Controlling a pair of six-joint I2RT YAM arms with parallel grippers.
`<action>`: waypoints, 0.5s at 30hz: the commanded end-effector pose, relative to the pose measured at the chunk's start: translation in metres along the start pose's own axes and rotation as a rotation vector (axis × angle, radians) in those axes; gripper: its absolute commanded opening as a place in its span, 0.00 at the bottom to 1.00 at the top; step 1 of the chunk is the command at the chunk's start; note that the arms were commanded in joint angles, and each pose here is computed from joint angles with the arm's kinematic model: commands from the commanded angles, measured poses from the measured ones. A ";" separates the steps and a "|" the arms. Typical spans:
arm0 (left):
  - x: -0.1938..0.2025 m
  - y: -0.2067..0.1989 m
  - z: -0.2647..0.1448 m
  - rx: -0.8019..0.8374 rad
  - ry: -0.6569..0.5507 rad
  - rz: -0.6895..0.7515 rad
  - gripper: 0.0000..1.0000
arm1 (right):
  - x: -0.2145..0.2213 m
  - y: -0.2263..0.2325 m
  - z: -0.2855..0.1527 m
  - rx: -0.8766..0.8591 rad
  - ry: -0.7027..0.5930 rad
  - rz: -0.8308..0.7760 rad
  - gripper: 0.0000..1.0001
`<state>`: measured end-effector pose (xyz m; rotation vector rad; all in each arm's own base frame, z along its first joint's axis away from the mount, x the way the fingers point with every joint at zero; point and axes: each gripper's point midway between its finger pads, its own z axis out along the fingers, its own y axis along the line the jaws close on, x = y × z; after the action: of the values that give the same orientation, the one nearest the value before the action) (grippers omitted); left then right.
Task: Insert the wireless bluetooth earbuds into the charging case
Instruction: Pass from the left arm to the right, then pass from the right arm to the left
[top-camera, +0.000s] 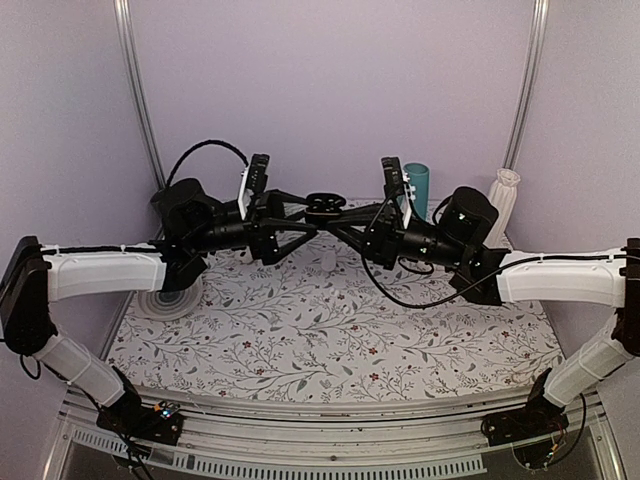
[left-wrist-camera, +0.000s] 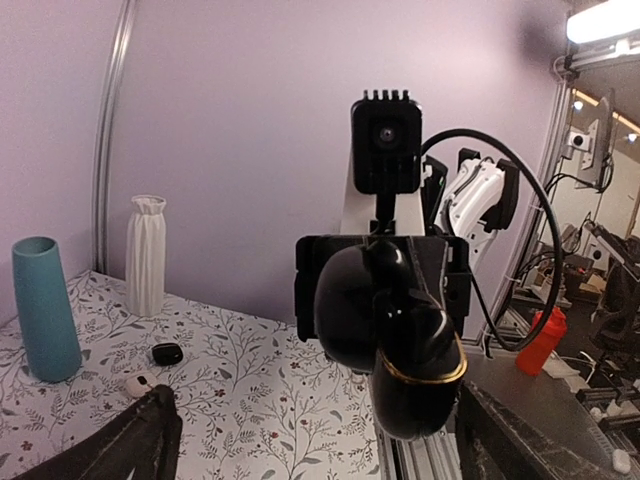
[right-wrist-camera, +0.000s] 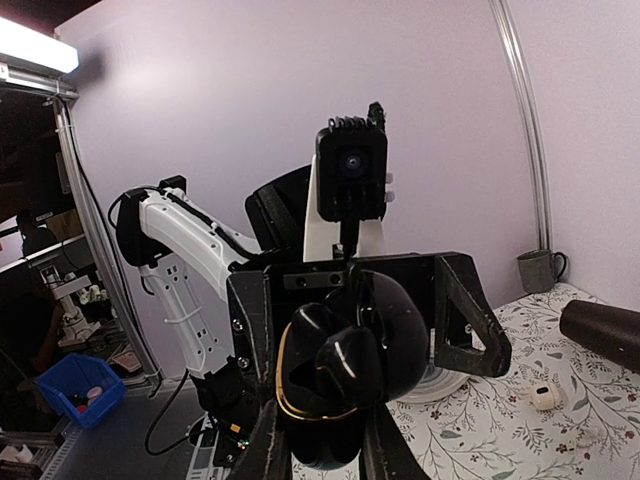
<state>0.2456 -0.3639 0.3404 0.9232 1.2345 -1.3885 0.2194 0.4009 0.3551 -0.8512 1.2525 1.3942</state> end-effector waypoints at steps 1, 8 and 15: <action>0.011 0.004 0.001 -0.023 0.078 -0.031 0.96 | -0.004 0.001 -0.010 0.006 -0.002 -0.029 0.03; 0.013 -0.010 0.015 0.051 0.100 -0.005 0.96 | -0.005 -0.003 -0.013 0.019 -0.003 -0.030 0.03; 0.007 -0.021 0.020 0.135 0.057 0.008 0.65 | -0.005 -0.004 -0.015 0.030 0.001 -0.036 0.03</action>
<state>0.2371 -0.3790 0.3352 1.0132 1.2669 -1.4097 0.2258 0.3926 0.3453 -0.8510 1.2805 1.3591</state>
